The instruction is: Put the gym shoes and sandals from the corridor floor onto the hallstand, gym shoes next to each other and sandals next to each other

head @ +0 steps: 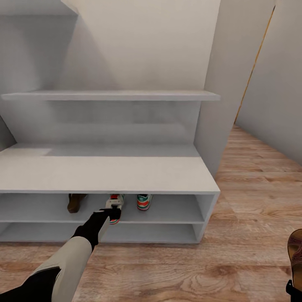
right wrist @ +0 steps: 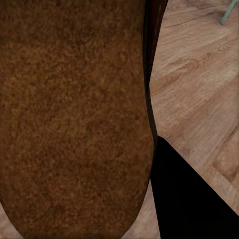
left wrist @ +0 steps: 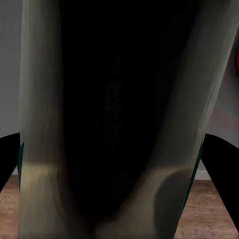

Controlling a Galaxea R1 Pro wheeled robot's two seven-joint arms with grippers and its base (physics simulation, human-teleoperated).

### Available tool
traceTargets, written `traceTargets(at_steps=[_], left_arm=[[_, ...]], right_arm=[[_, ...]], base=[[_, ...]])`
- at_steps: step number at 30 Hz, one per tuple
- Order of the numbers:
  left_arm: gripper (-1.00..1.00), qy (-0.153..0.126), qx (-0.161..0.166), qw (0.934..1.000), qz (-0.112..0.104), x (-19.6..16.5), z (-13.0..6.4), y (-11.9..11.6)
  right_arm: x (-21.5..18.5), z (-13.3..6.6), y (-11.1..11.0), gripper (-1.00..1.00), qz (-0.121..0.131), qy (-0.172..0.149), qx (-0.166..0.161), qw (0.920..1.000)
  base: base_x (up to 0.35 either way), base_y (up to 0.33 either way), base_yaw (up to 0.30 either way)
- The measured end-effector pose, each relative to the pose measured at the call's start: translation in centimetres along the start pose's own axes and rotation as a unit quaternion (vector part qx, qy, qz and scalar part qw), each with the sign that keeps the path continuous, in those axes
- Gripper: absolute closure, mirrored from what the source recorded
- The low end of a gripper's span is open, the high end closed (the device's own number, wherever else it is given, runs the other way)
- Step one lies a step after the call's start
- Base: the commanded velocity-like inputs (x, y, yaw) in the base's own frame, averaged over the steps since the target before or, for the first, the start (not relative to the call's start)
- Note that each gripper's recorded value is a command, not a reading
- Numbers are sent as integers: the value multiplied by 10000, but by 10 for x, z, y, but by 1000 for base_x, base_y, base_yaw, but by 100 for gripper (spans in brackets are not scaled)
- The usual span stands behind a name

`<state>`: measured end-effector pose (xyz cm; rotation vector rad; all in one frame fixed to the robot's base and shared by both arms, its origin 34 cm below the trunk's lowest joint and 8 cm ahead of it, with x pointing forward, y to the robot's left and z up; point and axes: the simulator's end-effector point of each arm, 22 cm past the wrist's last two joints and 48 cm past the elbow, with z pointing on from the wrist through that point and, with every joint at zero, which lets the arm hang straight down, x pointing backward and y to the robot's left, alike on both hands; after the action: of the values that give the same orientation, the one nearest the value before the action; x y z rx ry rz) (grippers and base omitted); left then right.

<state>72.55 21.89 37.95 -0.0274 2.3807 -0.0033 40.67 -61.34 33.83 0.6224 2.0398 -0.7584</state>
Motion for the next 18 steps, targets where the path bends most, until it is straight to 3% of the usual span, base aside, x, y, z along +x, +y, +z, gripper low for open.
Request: traceTargets(at_steps=[11,18], left_arm=[[100,-1,-1,10000,-4,0,0,0],[100,3,-7,10000,-4,1,0,1]], right_arm=[[0,0,0,100,-1,-1,0,10000],[0,0,1,100,-11,-6,-8,10000]], base=[[1,0,-128],[0,0,-26]])
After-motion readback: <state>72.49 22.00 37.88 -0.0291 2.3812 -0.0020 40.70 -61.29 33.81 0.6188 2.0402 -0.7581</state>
